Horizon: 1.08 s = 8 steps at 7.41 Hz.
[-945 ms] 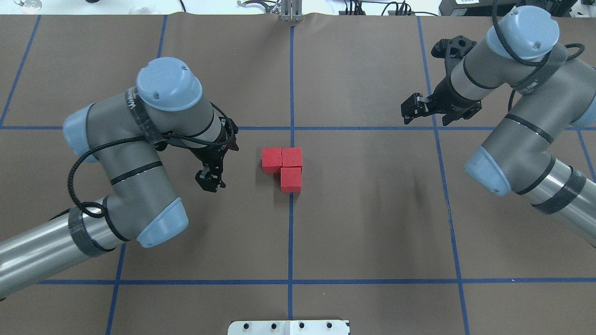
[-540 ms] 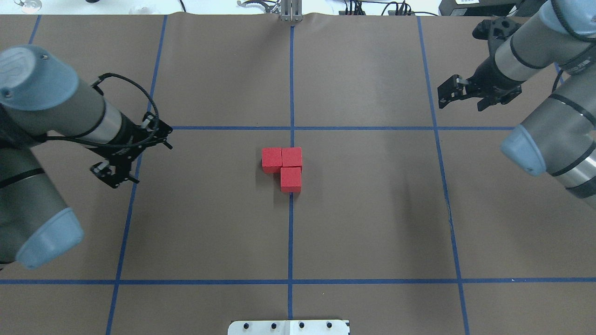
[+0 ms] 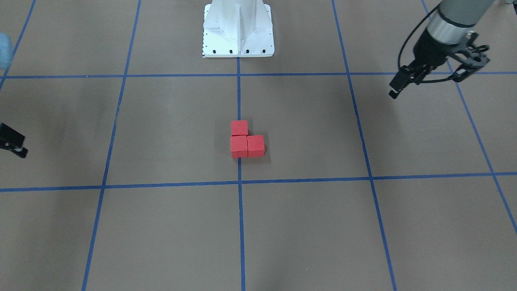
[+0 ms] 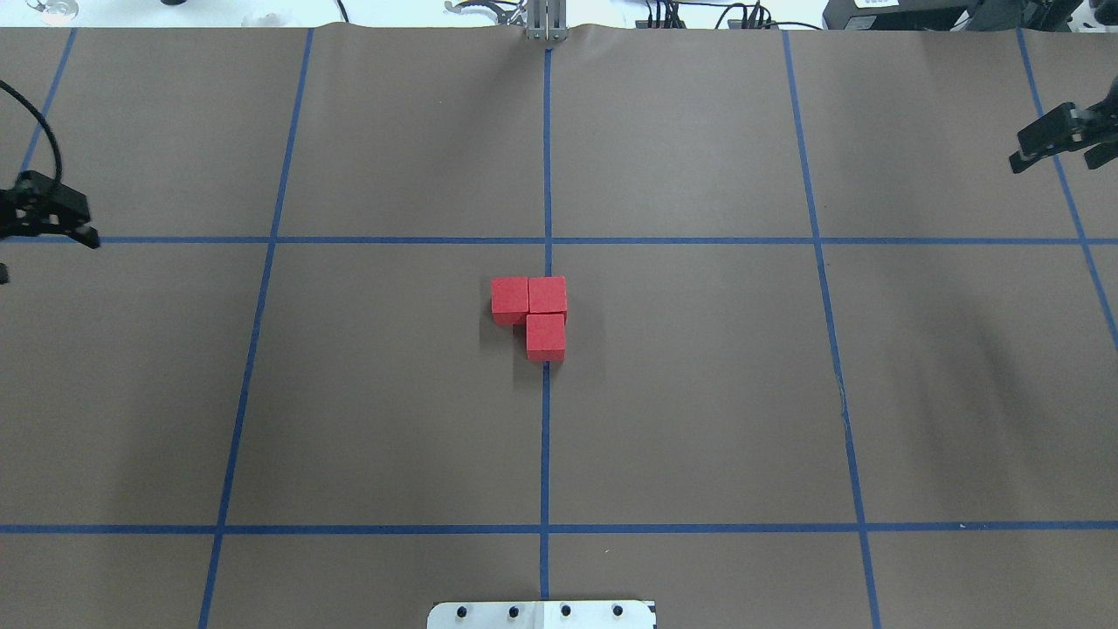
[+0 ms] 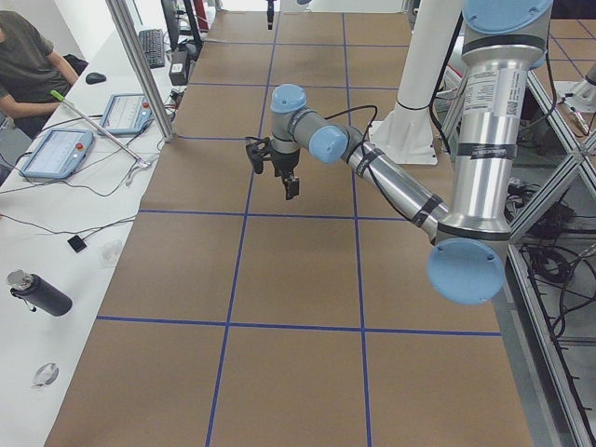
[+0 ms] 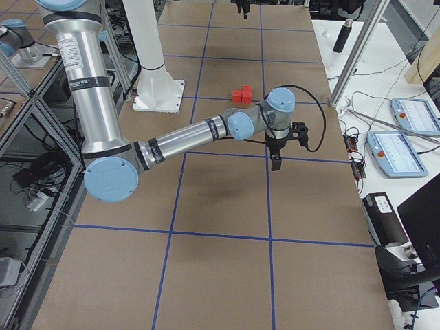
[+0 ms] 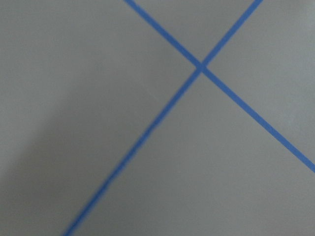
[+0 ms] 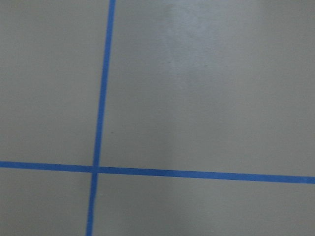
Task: Form red blocks into L shape at center
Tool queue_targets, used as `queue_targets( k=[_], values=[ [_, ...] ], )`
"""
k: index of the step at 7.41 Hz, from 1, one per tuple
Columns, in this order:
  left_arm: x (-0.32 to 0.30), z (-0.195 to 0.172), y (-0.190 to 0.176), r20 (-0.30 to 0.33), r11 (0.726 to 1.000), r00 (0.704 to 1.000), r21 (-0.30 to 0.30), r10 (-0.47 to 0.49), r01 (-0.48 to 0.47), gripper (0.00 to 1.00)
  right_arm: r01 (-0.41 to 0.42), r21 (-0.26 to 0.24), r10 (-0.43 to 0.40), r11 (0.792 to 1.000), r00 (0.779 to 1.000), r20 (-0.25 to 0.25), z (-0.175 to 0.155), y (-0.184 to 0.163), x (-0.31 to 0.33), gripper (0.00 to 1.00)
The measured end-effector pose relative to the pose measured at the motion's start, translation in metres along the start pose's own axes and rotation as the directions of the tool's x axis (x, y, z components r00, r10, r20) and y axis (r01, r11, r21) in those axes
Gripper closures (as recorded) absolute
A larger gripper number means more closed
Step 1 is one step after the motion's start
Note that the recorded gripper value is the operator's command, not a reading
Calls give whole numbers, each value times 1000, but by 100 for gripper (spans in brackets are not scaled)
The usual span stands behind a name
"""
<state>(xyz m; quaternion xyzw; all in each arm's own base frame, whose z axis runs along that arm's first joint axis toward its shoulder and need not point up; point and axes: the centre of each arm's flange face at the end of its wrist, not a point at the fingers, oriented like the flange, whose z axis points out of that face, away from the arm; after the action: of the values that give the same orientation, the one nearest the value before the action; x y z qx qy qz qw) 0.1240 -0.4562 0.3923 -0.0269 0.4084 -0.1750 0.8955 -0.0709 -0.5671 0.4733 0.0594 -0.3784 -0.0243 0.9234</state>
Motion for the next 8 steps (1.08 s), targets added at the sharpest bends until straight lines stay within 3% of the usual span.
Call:
queue_targets(
  k=[2, 4, 8],
  values=[
    [-89, -17, -63, -9, 978, 978, 6, 208, -208, 0, 49, -32, -50, 998, 999, -20, -15, 6, 38, 0],
    [-147, -21, -96, 7, 940, 940, 15, 340, -340, 0, 53, -44, -54, 998, 998, -23, -14, 13, 50, 0],
    [-162, -28, -100, 11, 920, 921, 26, 390, -391, 0, 43, -54, -44, 998, 999, -31, -9, 22, 58, 0]
  ],
)
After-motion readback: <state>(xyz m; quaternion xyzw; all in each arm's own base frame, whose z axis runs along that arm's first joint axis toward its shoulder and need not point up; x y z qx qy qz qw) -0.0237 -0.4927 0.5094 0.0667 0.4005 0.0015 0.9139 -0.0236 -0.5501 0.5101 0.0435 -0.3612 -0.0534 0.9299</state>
